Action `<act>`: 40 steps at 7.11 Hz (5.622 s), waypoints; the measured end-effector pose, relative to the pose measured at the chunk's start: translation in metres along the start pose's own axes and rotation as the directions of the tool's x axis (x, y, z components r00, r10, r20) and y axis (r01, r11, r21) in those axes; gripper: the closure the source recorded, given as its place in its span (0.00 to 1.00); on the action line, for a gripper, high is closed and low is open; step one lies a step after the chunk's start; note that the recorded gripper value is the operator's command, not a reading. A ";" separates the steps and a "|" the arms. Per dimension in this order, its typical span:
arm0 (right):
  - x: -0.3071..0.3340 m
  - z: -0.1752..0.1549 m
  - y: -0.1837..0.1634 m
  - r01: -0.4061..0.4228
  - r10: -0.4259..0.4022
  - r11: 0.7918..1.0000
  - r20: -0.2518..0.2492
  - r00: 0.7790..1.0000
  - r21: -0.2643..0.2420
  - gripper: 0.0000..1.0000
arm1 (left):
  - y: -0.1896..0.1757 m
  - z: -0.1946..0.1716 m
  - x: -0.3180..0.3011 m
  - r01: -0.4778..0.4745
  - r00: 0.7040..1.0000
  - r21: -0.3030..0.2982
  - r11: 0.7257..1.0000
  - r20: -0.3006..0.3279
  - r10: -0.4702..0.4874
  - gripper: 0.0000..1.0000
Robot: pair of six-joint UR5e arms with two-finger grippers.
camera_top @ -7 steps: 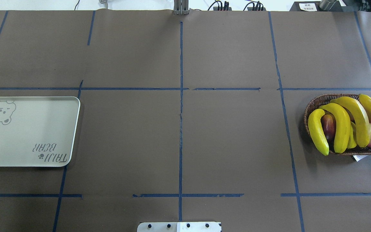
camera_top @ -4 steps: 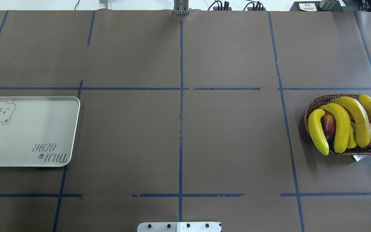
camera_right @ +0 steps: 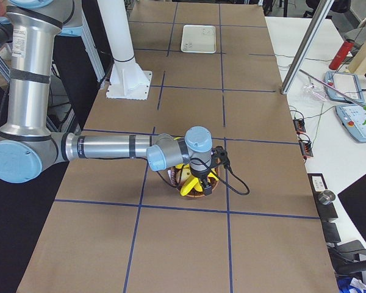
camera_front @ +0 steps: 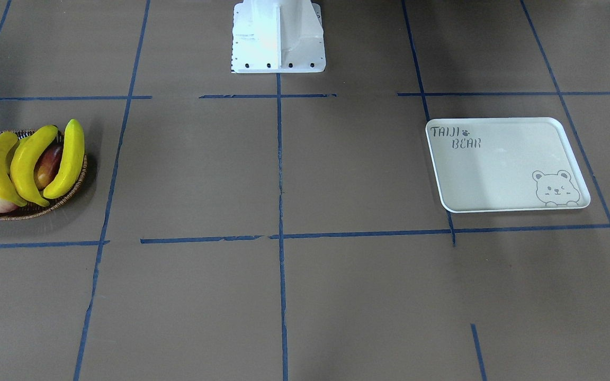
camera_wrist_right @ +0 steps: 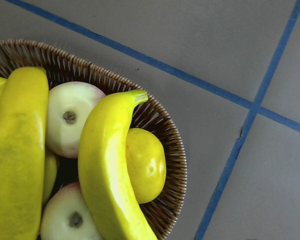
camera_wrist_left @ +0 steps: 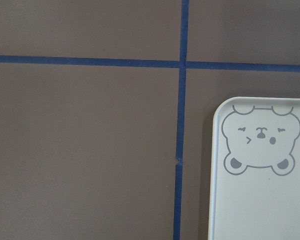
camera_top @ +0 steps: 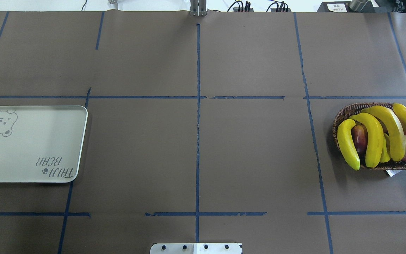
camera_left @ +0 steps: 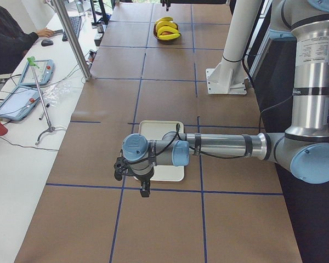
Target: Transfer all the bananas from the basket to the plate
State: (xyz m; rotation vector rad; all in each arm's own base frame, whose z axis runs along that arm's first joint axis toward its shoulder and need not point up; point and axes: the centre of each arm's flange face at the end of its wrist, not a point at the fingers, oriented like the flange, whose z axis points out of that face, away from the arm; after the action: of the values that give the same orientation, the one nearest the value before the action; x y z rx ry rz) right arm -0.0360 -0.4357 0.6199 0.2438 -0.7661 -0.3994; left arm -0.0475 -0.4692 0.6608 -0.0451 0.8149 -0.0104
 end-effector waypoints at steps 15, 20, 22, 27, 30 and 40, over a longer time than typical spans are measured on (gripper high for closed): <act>-0.016 0.065 -0.013 0.047 -0.042 0.992 0.046 0.998 -0.115 0.77 | -0.002 0.000 0.001 -0.003 1.000 0.000 1.000 -0.001 0.003 0.00; -0.019 0.062 -0.013 0.052 -0.045 0.993 0.071 0.996 -0.103 1.00 | -0.006 -0.004 0.005 -0.007 1.000 0.007 1.000 0.000 0.007 0.00; -0.020 0.054 -0.014 0.053 -0.046 0.995 0.076 0.996 -0.086 1.00 | -0.006 -0.006 0.008 -0.011 1.000 0.013 1.000 -0.001 0.011 0.00; -0.002 -0.002 -0.015 -0.007 0.006 1.000 0.075 0.997 0.019 1.00 | -0.006 -0.008 0.010 -0.006 1.000 0.017 1.000 -0.002 0.006 0.00; -0.017 -0.050 -0.028 -0.026 0.011 0.993 0.127 0.992 0.114 1.00 | -0.007 -0.009 0.011 -0.008 1.000 0.018 1.000 -0.002 0.008 0.00; -0.381 -0.122 -0.191 -0.373 0.301 0.924 0.434 0.849 0.089 1.00 | -0.045 -0.024 0.264 0.139 0.916 0.200 0.970 -0.398 -0.049 0.00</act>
State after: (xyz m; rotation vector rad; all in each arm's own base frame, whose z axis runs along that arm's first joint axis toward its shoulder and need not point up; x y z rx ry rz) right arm -0.2473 -0.4328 0.2301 0.1796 -1.2444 -0.0421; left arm 0.1163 -0.5226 0.4539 0.1364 1.2084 -0.2093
